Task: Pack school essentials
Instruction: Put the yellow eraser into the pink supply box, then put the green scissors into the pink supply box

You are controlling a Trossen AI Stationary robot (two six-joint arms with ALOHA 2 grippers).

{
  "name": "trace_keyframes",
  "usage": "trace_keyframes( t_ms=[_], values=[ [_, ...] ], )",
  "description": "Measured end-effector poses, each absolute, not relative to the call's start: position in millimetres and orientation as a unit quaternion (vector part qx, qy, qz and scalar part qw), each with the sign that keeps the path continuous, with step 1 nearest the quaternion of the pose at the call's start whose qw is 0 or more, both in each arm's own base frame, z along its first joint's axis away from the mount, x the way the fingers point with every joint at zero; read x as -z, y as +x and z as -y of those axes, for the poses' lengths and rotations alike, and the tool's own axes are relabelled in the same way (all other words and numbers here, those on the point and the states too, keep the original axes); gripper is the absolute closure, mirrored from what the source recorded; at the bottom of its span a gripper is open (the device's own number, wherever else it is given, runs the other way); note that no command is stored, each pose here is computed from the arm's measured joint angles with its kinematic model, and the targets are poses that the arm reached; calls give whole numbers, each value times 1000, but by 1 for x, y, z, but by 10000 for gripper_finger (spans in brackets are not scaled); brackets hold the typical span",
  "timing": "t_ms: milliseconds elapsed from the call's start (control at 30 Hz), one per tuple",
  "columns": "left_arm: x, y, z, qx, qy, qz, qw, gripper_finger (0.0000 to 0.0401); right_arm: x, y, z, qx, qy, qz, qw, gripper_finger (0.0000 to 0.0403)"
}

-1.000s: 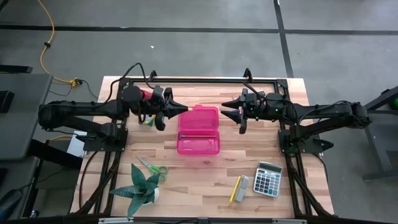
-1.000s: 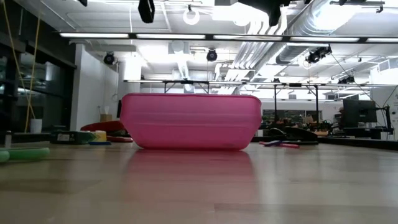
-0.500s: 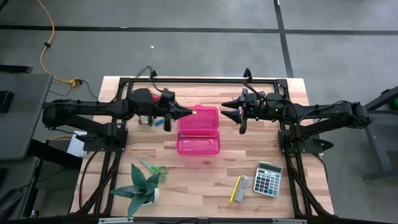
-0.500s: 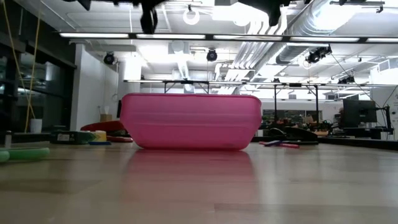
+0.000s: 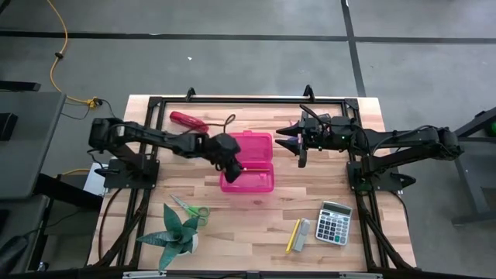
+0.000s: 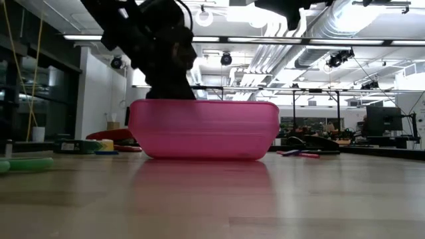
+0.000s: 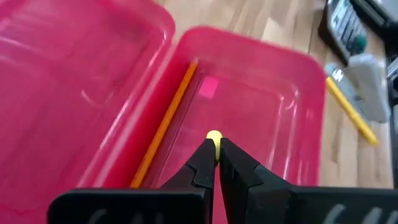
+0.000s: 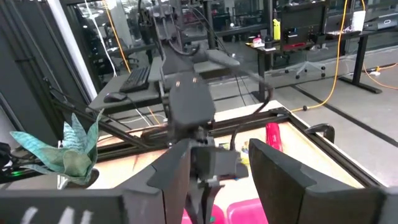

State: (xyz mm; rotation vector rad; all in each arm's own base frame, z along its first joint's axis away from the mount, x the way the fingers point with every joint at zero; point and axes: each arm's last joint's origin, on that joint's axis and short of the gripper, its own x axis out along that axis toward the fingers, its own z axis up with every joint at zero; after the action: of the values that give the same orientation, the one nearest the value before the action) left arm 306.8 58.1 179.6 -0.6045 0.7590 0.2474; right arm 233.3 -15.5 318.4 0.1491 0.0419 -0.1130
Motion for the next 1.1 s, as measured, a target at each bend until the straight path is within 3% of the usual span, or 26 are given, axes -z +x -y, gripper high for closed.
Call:
trace_keyframes(
  t_ms=[200,633,900,1100],
  values=[
    [-163,316,-49,-105,-283,-378,875,381,-318,233,15,56,74,-21,995,245],
    [-172,313,-54,-135,-285,-366,876,275,-318,233,15,57,74,-23,995,245],
    [-263,278,-67,-106,-265,-221,933,245,-317,233,15,57,74,-28,995,245],
    [-341,233,-48,-76,-174,-30,981,246,-317,233,15,57,74,-27,995,245]
  ],
)
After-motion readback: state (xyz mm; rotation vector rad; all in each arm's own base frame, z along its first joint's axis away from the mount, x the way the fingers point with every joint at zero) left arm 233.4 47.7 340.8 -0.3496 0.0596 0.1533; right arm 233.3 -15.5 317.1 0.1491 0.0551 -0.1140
